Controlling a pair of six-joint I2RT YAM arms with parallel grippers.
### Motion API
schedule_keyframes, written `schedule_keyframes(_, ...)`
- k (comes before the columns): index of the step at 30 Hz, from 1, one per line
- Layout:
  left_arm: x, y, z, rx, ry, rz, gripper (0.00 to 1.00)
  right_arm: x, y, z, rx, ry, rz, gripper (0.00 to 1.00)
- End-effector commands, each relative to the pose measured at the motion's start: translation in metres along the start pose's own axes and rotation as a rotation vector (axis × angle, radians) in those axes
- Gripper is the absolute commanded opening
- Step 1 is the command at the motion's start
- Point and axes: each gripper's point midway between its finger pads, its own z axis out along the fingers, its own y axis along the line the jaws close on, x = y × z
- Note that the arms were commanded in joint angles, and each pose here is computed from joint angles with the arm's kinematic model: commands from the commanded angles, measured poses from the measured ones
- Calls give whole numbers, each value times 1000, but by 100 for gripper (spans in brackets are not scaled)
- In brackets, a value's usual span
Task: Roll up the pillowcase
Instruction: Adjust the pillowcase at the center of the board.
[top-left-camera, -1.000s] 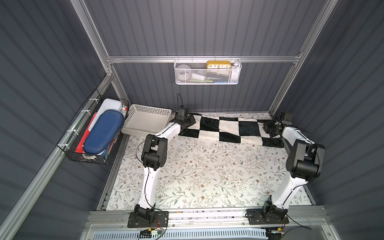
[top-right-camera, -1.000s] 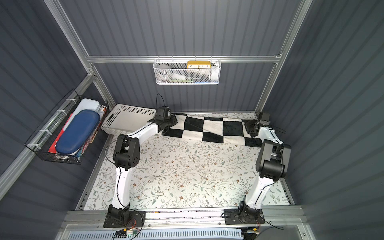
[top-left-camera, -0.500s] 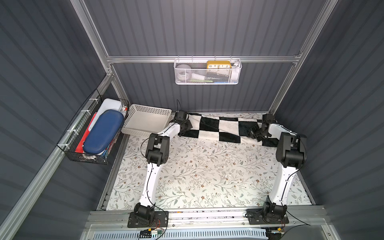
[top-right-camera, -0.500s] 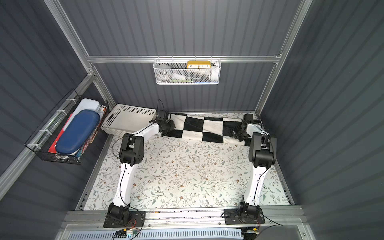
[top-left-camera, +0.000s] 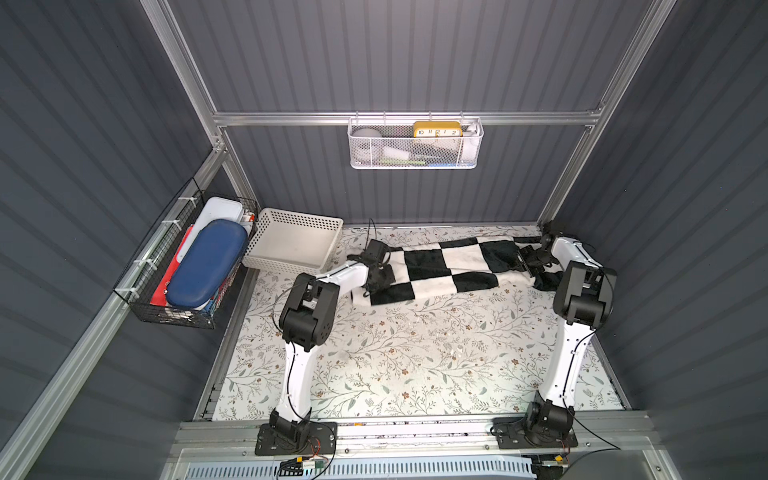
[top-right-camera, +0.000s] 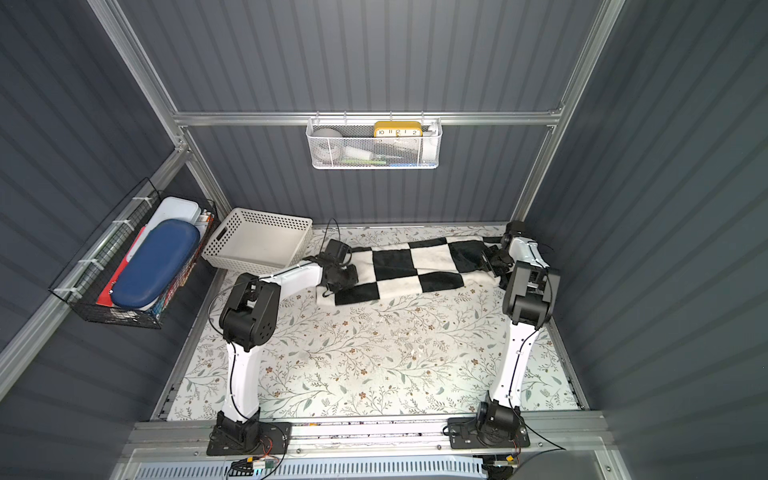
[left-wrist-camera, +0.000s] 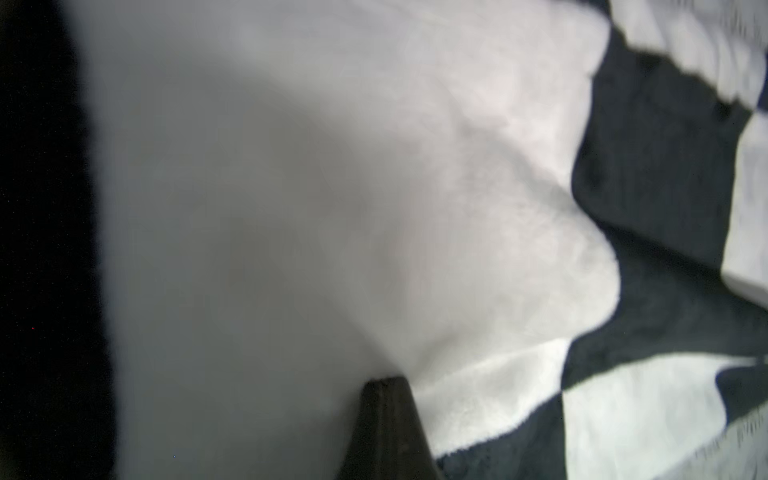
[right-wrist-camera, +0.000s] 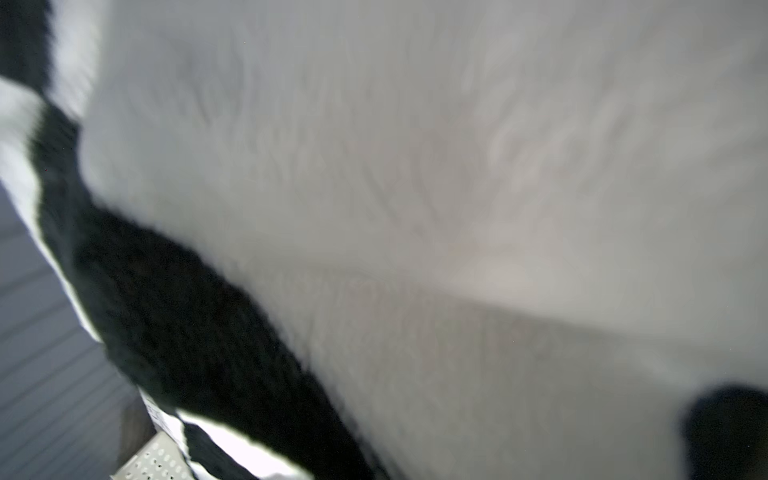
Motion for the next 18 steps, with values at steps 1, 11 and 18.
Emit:
schedule_keyframes(1, 160, 31, -2, -154, 456, -27, 0, 8, -19, 19, 94, 80, -28, 0)
schedule_keyframes(11, 295, -39, -44, 10, 699, 123, 0, 45, 29, 45, 16, 176, -161, 5)
schedule_keyframes(18, 267, -119, -30, 203, 616, 308, 0, 82, 68, 62, -59, 218, -251, 10)
